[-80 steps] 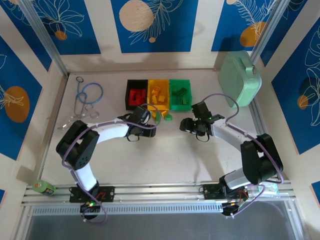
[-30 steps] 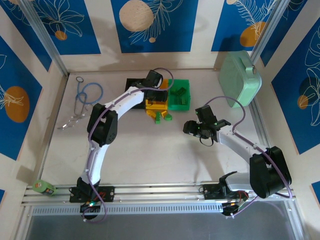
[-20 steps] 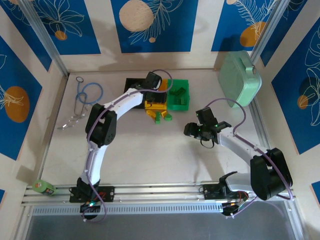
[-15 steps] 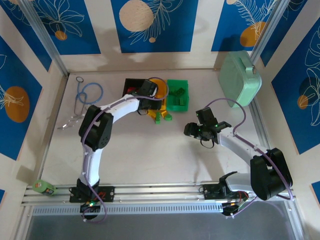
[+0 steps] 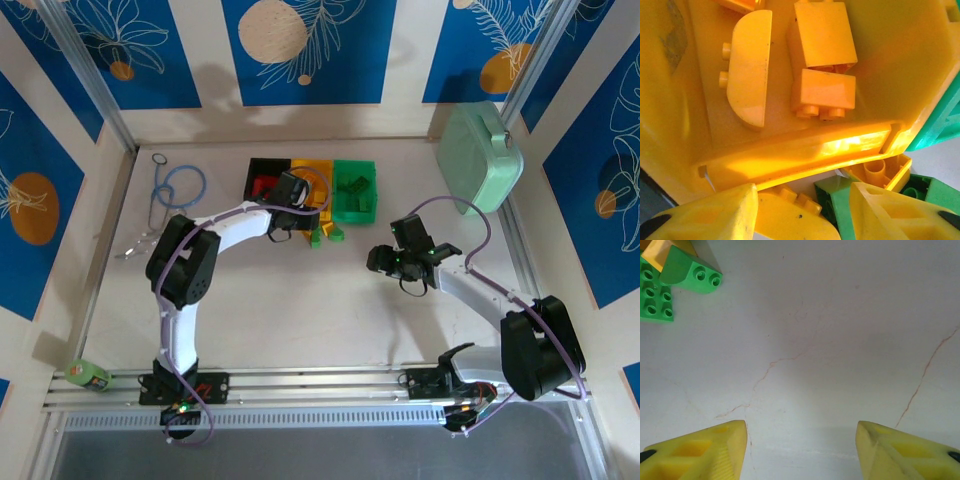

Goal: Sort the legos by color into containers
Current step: Move the lego to the center of the table.

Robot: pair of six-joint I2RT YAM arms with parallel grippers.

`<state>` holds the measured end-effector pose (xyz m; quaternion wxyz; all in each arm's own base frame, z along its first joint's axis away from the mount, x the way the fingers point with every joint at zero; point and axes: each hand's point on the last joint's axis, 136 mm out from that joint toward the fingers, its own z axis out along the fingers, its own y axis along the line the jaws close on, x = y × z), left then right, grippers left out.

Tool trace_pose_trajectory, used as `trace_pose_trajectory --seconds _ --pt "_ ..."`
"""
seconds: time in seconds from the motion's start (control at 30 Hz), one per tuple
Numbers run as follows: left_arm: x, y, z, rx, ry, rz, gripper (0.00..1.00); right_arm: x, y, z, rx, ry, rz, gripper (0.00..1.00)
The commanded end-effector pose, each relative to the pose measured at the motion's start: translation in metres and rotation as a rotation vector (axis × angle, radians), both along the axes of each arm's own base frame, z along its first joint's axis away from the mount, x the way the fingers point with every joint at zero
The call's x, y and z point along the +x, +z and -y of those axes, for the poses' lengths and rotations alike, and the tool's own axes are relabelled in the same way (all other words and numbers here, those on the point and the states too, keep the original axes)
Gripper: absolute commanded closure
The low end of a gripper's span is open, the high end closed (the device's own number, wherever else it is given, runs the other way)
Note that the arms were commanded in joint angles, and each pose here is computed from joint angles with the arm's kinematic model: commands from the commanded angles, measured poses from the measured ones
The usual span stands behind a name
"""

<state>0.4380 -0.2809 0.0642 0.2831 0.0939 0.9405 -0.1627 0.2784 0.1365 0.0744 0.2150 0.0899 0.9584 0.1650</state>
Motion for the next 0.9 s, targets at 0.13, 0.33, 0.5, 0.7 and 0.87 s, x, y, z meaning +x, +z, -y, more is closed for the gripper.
trace_pose_trajectory --seconds 0.13,0.33,0.5,0.7,0.87 --pt "-0.004 0.007 0.014 -0.085 -0.025 -0.002 0.49 -0.004 -0.001 0.0 0.004 -0.008 -0.008 0.41" --pt "-0.018 0.0 0.014 -0.081 -0.027 -0.023 0.49 -0.005 -0.003 0.0 0.005 -0.009 -0.01 0.41" --pt "-0.04 -0.012 0.01 -0.07 -0.021 -0.05 0.49 -0.006 -0.005 0.001 0.004 -0.012 -0.013 0.41" --pt "-0.076 -0.025 -0.011 0.002 -0.001 -0.077 0.5 -0.007 -0.004 0.0 0.006 -0.011 -0.01 0.41" --pt "-0.101 -0.015 -0.041 0.018 0.056 -0.052 0.5 -0.007 -0.004 0.0 0.009 -0.011 -0.01 0.41"
